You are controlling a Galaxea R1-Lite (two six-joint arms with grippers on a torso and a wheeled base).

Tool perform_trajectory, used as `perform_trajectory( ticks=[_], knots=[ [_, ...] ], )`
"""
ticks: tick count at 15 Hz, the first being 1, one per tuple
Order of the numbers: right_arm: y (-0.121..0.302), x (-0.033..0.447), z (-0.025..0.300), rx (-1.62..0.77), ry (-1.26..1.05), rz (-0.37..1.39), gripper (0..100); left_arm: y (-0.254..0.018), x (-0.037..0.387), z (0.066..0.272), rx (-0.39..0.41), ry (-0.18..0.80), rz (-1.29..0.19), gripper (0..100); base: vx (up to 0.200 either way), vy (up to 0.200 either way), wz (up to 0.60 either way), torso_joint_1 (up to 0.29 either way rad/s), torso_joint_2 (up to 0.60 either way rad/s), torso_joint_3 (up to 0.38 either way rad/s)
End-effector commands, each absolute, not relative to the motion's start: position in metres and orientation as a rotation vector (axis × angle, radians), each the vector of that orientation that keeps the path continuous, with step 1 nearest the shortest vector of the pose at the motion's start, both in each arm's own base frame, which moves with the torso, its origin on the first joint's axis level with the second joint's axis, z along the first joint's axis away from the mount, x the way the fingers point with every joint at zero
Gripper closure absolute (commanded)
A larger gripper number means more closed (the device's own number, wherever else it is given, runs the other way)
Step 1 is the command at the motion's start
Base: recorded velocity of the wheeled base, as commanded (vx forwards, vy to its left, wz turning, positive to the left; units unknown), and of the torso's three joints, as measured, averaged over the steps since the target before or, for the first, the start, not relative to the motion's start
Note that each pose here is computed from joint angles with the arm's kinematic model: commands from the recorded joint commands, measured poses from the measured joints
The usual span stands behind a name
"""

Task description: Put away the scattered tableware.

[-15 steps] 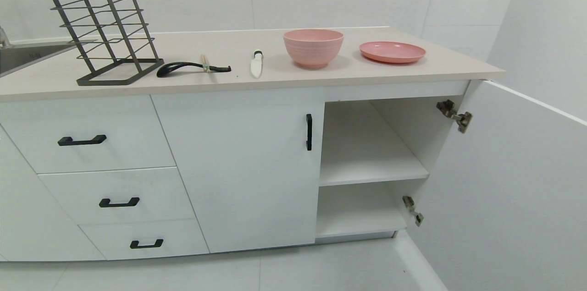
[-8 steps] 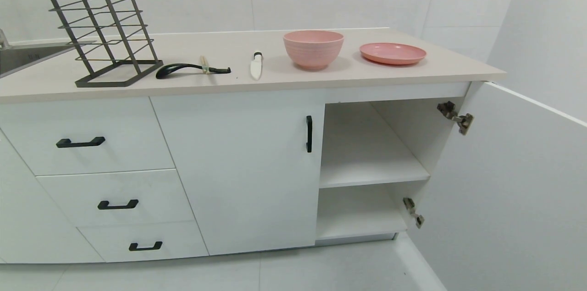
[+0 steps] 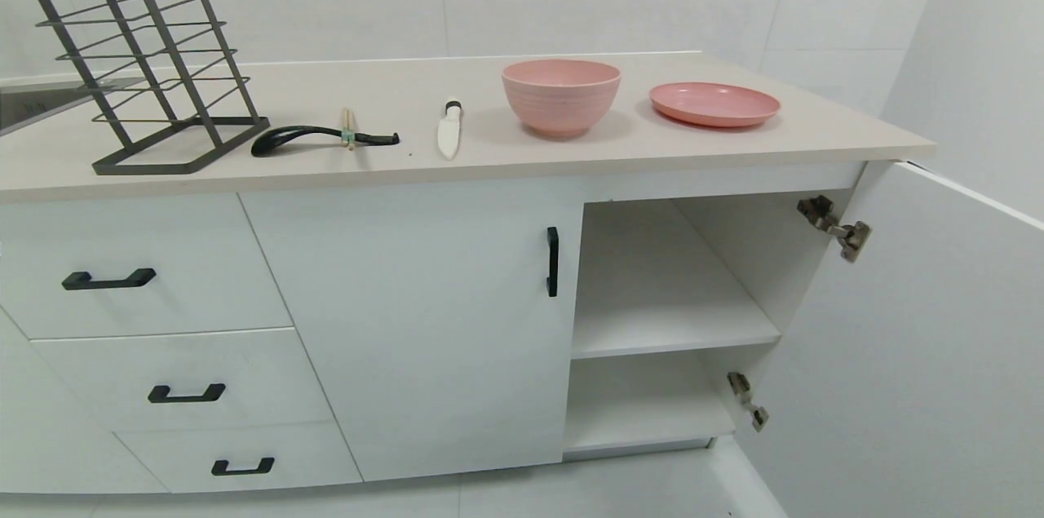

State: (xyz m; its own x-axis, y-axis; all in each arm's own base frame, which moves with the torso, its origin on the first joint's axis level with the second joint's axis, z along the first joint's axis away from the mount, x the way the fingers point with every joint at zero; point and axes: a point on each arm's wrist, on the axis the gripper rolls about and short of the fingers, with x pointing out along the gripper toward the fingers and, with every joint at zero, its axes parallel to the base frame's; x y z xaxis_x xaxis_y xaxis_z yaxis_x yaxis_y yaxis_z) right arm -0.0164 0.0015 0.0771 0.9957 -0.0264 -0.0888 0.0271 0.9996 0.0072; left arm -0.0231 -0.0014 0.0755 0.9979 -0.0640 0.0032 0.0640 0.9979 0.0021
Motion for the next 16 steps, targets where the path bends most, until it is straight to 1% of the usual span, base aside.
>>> perform_trajectory(
  ticks=[1, 7, 12, 16],
  knots=[
    [0.0015, -0.0161, 0.0772, 0.007, 0.092, -0.026, 0, -0.0014, -0.0228, 0.0755, 0.002, 0.000, -0.064, 0, 0.000, -0.200, 0.00, 0.002, 0.00, 0.002],
    [0.0016, -0.0162, 0.0771, 0.008, 0.090, -0.026, 0, -0.0012, -0.0228, 0.0756, 0.002, -0.002, -0.055, 0, 0.000, 0.000, 0.00, 0.000, 0.00, 0.000],
    [0.0016, -0.0162, 0.0770, 0.008, 0.092, -0.026, 0, -0.0012, -0.0228, 0.0756, 0.002, -0.002, -0.052, 0, 0.200, 0.000, 0.00, 0.001, 0.00, 0.004],
    [0.0015, -0.0162, 0.0770, 0.007, 0.092, -0.031, 0, -0.0009, -0.0228, 0.0756, 0.000, -0.002, -0.041, 0, 0.000, 0.000, 0.00, 0.000, 0.00, 0.000]
  ],
)
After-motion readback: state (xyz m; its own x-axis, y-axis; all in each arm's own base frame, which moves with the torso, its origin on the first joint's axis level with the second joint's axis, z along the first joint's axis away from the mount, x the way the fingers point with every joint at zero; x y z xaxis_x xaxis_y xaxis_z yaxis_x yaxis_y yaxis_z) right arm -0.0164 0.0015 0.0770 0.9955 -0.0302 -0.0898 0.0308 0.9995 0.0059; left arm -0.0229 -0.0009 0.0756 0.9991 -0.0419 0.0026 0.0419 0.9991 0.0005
